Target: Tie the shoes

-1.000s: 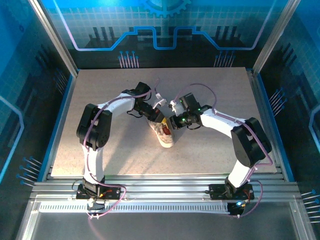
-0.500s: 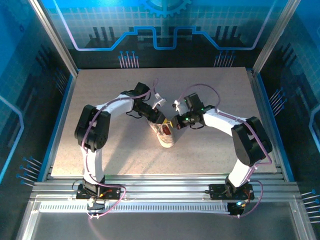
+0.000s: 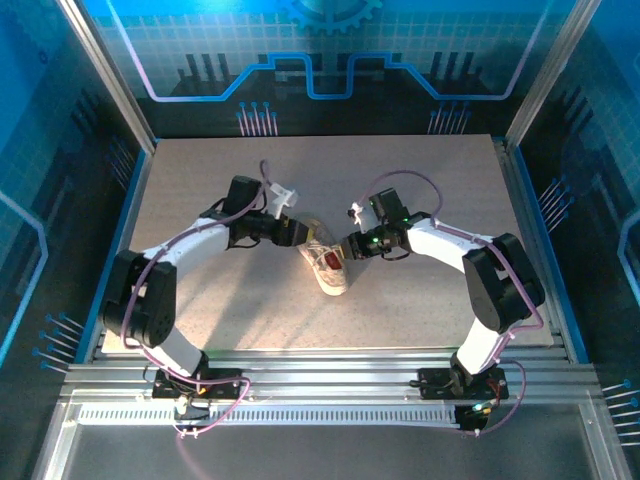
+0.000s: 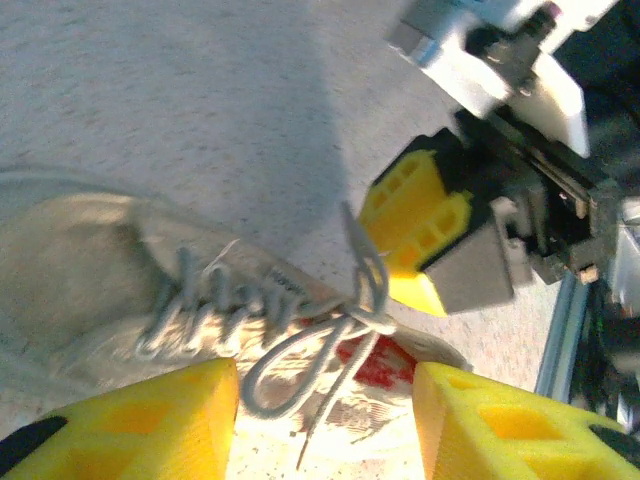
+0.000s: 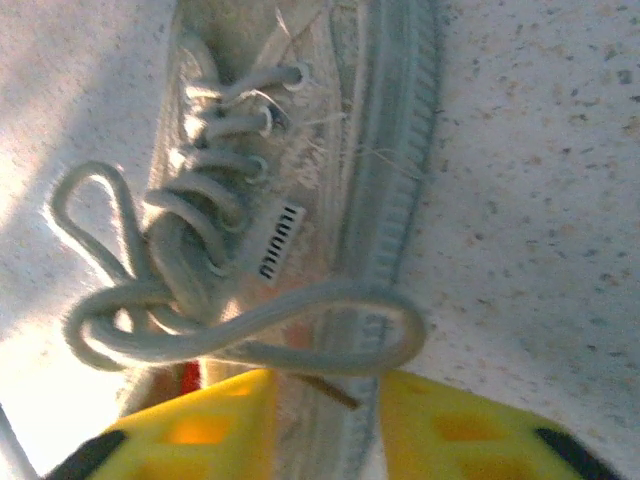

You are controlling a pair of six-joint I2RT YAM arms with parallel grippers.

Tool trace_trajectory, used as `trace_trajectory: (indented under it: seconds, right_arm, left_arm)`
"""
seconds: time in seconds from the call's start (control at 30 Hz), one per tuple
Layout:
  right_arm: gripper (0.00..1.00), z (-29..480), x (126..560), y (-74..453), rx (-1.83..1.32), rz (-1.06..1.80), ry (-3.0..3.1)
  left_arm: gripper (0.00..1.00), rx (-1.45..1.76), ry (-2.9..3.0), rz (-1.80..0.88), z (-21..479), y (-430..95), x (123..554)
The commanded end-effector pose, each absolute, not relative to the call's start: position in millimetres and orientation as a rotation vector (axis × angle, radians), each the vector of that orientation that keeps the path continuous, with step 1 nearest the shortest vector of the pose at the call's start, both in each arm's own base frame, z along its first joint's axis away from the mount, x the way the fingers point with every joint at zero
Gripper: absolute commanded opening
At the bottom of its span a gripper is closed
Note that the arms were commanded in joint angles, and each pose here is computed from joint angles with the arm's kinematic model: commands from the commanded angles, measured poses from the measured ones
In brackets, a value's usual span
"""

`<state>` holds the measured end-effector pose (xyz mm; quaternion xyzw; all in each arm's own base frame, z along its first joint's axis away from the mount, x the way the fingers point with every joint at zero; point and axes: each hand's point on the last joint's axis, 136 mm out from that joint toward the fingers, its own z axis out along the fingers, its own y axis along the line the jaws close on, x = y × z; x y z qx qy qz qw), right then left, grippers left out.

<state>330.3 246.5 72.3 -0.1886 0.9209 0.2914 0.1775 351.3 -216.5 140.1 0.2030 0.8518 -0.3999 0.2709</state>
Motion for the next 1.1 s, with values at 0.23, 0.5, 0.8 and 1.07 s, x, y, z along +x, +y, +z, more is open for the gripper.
trace_trajectory:
  seconds: [0.23,0.5,0.8,1.07]
  right_arm:
    - [0.40,99,336,191,-0.111,0.828,2.638]
    - [0.45,108,345,213,0.050,1.089,2.579]
    - [0.50,85,343,229,0.110,1.217,2.601]
    - [0.52,81,345,241,0.122,1.304,2.568]
  left_arm:
    - [0.50,0.073,2.287,-1.066,131,-191,360]
    - [0.51,-0.024,2.261,-1.185,120,-205,367]
    - [0.51,-0.048,2.308,-1.216,102,-218,365]
    - [0.51,-0.069,2.342,-1.261,91,-228,356]
